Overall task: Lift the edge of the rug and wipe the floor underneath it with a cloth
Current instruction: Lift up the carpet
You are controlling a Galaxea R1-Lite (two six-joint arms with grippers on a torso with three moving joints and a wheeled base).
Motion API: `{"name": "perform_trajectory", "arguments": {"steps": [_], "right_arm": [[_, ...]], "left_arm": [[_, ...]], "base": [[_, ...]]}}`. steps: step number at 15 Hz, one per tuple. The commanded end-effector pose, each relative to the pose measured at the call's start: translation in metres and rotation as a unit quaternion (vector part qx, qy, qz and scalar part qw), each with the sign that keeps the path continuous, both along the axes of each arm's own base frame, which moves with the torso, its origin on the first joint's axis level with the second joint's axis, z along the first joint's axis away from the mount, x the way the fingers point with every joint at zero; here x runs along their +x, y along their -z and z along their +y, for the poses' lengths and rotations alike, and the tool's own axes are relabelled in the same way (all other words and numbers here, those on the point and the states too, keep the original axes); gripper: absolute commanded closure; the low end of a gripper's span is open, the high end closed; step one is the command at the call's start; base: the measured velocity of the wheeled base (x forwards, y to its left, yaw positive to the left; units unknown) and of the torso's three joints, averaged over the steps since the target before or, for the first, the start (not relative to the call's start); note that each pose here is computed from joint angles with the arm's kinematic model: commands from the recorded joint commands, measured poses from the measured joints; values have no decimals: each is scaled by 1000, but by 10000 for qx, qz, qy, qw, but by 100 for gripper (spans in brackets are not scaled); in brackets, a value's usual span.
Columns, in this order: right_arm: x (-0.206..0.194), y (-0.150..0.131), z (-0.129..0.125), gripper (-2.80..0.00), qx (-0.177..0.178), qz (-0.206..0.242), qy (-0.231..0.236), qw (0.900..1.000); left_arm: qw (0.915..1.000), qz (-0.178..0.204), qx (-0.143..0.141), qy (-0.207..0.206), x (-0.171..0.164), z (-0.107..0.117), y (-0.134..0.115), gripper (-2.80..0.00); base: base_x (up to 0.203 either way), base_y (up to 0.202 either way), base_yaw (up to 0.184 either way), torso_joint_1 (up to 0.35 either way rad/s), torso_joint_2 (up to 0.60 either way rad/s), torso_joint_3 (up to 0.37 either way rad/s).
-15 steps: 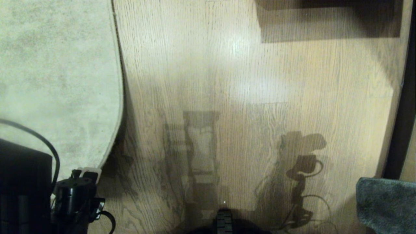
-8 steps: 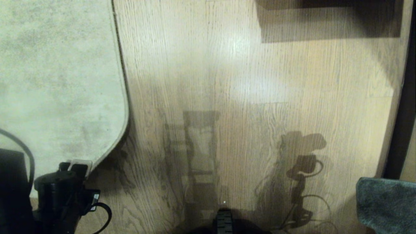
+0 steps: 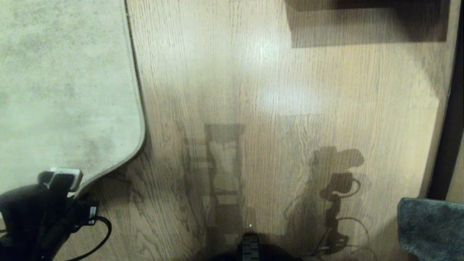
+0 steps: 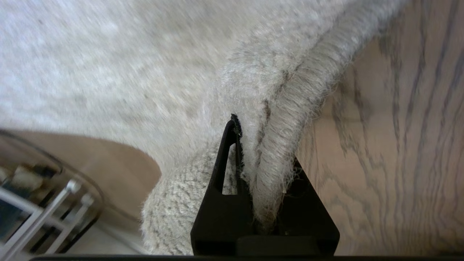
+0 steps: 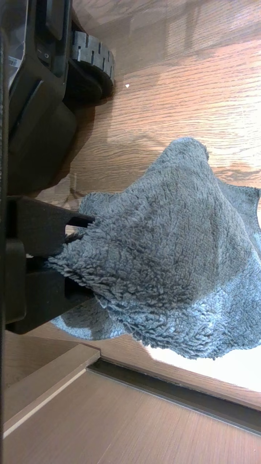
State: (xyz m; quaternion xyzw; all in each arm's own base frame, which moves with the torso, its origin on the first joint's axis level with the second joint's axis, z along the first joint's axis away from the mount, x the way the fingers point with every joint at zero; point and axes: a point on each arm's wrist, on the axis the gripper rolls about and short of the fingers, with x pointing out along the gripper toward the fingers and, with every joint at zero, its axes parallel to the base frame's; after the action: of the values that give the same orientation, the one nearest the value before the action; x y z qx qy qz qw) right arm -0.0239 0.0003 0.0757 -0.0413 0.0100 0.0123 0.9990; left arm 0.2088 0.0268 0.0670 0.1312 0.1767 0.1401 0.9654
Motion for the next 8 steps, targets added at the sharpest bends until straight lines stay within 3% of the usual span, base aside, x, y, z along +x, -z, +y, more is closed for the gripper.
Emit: {"name": "perform_trajectory", "arguments": {"steps": [1,4,8], "right_arm": [[0,0,0,0,0,2,-4,10000],[0,0,0,0,-8,9,-4,10000],[0,0,0,0,-8,2,-4,10000]], "left_arm": [[9985,-554,-3,28,-7,18,-18,0],[9985,-519,-52,134,-14,20,-18,0],[9995,-213,158,180,-15,21,-13,0]], "base": [[0,0,0,0,0,0],[0,0,0,0,0,0],[0,0,0,0,0,0]]}}
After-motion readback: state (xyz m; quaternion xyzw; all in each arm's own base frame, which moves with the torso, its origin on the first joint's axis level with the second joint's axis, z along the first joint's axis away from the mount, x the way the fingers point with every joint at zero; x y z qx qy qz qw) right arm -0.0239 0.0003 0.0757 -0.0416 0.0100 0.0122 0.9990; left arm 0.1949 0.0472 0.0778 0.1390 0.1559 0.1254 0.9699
